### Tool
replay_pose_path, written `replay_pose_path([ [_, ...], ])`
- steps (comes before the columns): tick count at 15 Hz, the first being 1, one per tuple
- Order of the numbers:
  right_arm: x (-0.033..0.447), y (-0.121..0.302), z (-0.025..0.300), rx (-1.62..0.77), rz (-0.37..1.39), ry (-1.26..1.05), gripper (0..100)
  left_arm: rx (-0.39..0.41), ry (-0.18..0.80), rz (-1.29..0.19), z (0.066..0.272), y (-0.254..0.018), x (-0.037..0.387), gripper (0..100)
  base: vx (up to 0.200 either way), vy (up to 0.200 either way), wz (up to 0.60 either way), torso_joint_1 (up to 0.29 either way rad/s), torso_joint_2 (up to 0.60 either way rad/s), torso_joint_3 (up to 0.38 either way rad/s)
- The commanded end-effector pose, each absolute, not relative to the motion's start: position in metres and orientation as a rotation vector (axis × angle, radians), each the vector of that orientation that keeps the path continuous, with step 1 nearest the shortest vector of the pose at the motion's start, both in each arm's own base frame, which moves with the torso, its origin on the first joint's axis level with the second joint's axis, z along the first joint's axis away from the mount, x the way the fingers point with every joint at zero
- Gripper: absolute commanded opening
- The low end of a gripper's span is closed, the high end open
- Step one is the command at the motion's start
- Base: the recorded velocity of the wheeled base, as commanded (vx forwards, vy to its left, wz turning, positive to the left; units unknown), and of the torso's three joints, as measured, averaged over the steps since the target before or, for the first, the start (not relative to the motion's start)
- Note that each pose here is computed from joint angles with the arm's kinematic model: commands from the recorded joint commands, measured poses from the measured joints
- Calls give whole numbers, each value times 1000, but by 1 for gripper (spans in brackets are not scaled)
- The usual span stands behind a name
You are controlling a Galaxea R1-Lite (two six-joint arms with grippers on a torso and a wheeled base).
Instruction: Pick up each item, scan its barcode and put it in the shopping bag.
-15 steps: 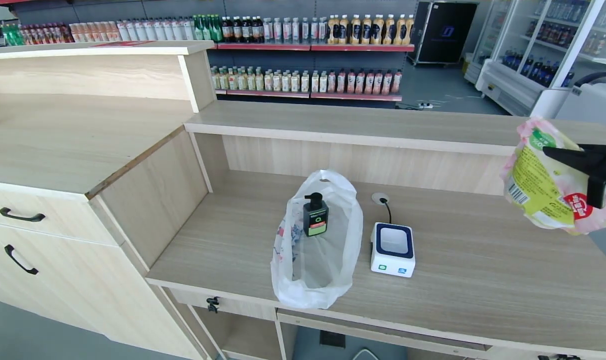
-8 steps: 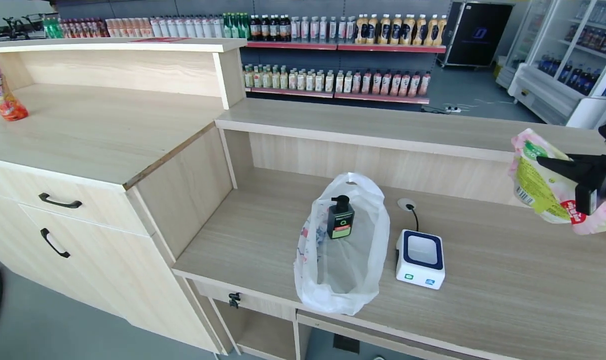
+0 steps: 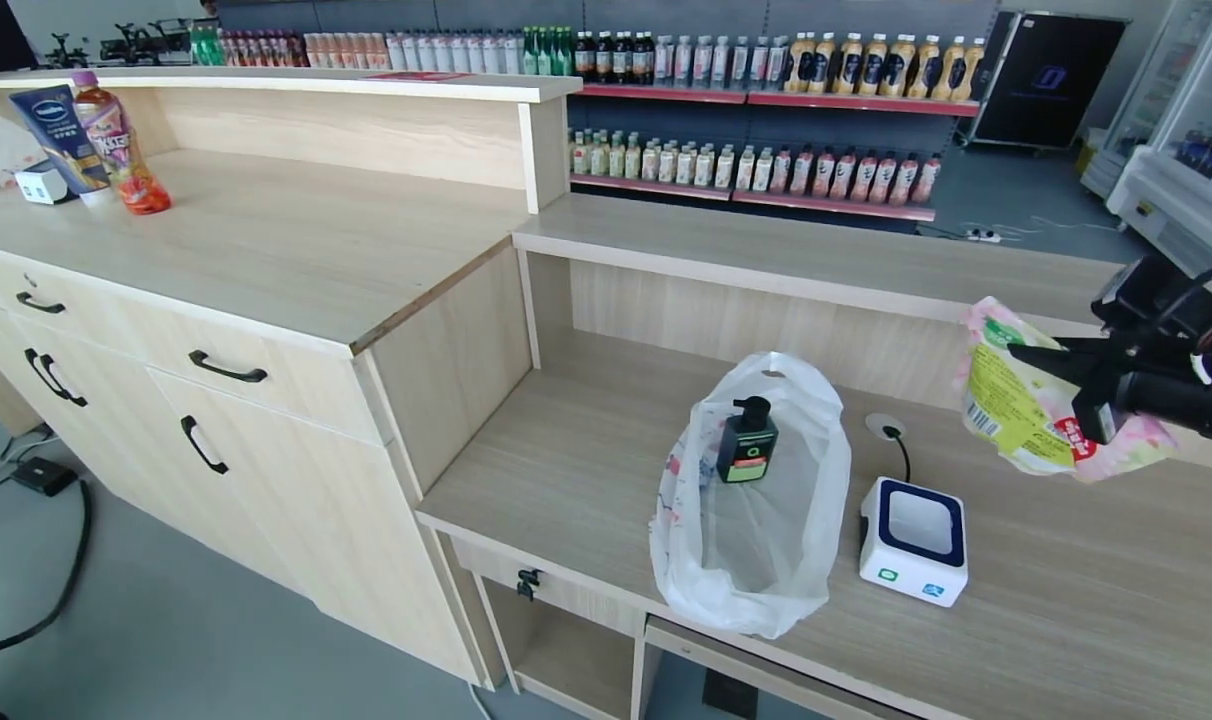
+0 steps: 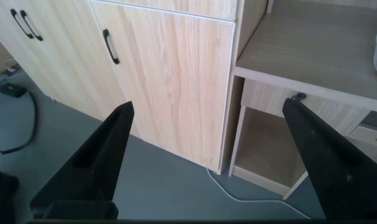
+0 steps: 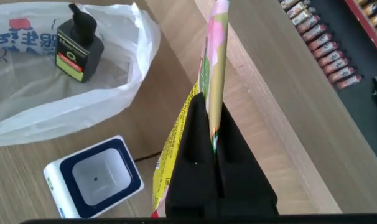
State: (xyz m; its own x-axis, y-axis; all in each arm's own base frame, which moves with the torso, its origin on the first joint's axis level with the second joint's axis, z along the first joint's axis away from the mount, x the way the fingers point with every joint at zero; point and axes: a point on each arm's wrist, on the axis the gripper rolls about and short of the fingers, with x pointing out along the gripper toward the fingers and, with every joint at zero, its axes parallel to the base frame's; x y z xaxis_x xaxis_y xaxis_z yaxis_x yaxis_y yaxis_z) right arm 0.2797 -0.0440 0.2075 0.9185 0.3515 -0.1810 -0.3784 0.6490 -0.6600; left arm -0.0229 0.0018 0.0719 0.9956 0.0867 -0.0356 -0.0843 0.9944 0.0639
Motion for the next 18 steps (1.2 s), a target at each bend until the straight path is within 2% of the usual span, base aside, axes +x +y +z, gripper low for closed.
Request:
replay_pose_path([
  [1,301,-38,181,-740,478,78,0,63,38,86,72,2,-23,100,0,0,0,0,0,0],
  [4,317,-32,164,-765,523,31,0,63,38,86,72,2,-23,100,0,0,0,0,0,0],
  [8,333,-30,143,-922,549,-4,0,63,38,86,72,2,-23,100,0,0,0,0,0,0],
  [15,354,-1,132,-1021,585,-141,0,63,38,86,72,2,-23,100,0,0,0,0,0,0],
  [18,353,-1,129,-1073,587,-144,0,63,38,86,72,2,-23,100,0,0,0,0,0,0],
])
